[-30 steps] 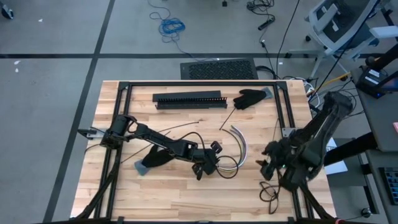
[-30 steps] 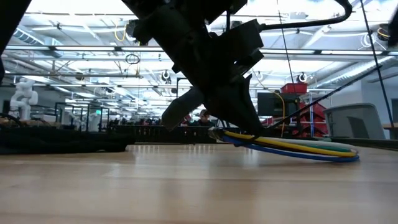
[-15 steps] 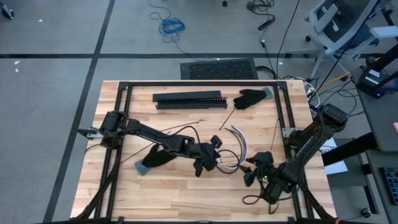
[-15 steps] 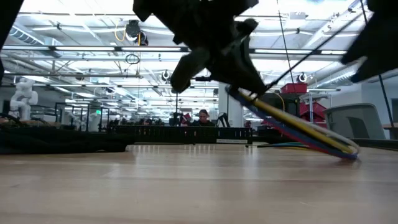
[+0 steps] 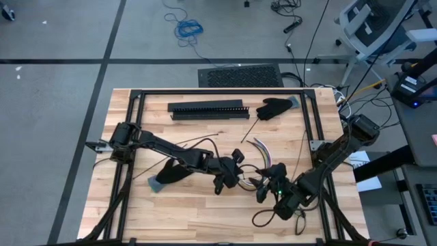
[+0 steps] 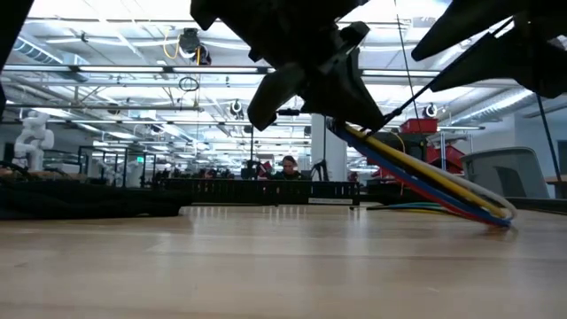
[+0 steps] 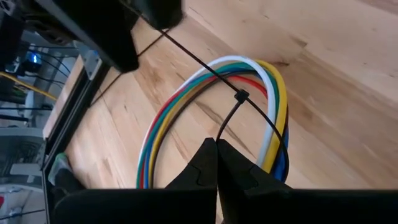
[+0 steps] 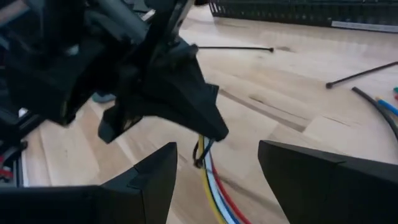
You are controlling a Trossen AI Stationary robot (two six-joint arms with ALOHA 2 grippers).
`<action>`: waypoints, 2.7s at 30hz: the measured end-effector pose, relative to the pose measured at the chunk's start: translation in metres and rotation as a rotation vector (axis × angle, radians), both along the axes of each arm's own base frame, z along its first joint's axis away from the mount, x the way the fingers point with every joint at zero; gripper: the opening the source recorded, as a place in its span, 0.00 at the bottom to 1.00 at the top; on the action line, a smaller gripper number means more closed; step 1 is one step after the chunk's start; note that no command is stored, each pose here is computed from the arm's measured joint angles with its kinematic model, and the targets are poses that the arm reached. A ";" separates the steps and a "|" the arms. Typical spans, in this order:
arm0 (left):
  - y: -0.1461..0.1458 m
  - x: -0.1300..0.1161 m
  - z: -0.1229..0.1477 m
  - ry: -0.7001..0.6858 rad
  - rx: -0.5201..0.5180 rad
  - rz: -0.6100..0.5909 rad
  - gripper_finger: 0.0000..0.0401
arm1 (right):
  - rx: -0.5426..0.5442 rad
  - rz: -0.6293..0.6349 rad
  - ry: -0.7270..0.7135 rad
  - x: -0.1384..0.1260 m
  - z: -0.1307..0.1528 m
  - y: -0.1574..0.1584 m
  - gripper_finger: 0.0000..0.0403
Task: Ziptie cables
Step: Wrap the cable wires using a zip tie
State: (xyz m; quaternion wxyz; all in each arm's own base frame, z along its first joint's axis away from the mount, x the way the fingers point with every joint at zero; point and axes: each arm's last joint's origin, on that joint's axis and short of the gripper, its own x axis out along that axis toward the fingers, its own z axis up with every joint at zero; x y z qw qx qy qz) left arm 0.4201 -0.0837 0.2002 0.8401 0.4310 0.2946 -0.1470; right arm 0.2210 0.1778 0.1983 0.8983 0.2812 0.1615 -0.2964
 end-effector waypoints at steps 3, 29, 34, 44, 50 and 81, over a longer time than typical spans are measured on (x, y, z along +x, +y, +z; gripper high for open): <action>0.000 0.000 0.000 -0.002 0.006 0.008 0.00 | 0.011 0.021 0.005 -0.002 0.000 0.003 0.55; 0.005 -0.005 0.030 -0.103 -0.074 0.077 0.00 | 0.148 -0.169 -0.265 -0.052 -0.054 -0.010 0.47; 0.012 -0.008 0.048 -0.167 -0.167 0.142 0.00 | 0.183 -0.222 -0.473 -0.057 -0.062 -0.015 0.46; 0.010 -0.008 0.046 -0.149 -0.191 0.108 0.00 | 0.262 -0.212 -0.504 -0.052 -0.063 -0.010 0.46; 0.010 -0.008 0.046 -0.151 -0.192 0.108 0.00 | 0.280 -0.167 -0.437 -0.038 -0.058 -0.008 0.46; 0.011 -0.009 0.048 -0.163 -0.220 0.195 0.00 | 0.060 0.127 -0.494 -0.088 -0.018 -0.071 0.38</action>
